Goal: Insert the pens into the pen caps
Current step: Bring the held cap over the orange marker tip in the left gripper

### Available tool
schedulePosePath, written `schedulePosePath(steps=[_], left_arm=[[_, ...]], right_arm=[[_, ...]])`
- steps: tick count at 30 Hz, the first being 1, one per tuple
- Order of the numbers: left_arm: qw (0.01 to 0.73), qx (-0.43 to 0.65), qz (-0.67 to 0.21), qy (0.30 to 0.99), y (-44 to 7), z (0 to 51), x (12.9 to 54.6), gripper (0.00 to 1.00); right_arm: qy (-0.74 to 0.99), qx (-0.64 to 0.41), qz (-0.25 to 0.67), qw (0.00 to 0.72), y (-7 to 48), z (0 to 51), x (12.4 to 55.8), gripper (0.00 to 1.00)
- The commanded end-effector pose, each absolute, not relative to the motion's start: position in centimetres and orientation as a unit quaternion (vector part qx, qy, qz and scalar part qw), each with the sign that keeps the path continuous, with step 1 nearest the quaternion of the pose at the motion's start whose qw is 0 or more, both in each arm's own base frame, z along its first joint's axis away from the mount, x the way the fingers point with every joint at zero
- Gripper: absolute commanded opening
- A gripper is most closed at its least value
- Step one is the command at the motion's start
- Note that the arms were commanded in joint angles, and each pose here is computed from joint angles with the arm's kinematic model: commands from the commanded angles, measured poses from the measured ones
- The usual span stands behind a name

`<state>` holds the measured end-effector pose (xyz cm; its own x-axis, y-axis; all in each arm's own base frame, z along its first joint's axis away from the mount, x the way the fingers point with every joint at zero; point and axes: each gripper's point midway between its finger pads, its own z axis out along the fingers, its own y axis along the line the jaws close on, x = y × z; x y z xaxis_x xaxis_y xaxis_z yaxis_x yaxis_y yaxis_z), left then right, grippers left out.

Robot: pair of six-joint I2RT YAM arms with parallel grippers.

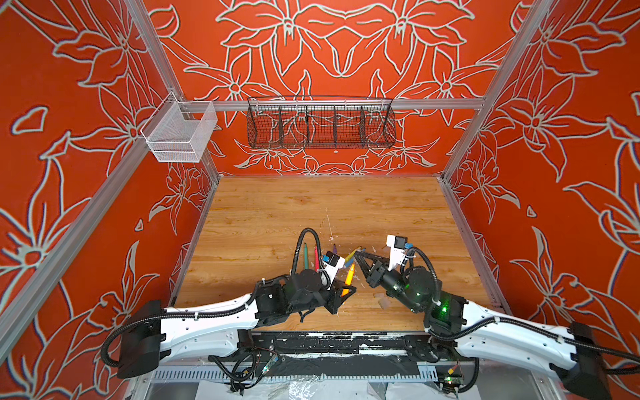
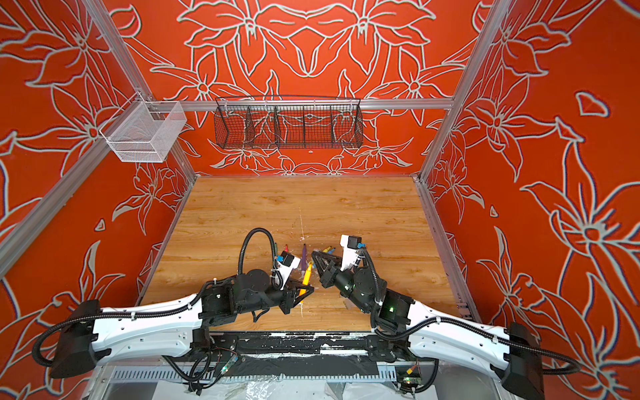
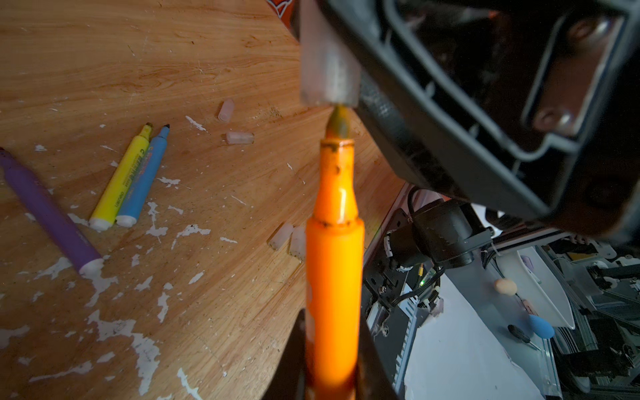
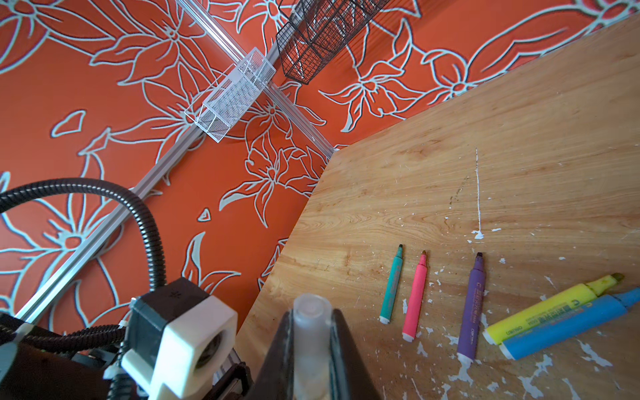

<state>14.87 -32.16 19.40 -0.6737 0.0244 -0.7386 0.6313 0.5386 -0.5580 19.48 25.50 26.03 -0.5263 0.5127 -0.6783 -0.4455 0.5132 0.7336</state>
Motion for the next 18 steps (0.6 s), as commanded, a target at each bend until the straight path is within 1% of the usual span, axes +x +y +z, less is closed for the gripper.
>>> schedulePosePath(steps=[1, 8, 14, 18], left_arm=[[0.355, 0.194, -0.432, 0.806, -31.8, 19.4, 15.0, 0.00], [0.354, 0.194, -0.433, 0.806, -31.8, 19.4, 15.0, 0.00], [0.349, 0.196, -0.435, 0.806, -31.9, 19.3, 14.8, 0.00], [0.349, 0.199, -0.440, 0.803, -32.0, 19.5, 14.7, 0.00]], right_arm=[[0.714, 0.024, 0.519, 0.470, 26.1, 25.9, 18.8, 0.06], [0.714, 0.022, 0.520, 0.468, 26.1, 25.6, 18.7, 0.06], [0.697, 0.035, 0.512, 0.501, 24.6, 28.1, 19.1, 0.06], [0.689, 0.033, 0.518, 0.506, 24.4, 29.4, 18.9, 0.06]])
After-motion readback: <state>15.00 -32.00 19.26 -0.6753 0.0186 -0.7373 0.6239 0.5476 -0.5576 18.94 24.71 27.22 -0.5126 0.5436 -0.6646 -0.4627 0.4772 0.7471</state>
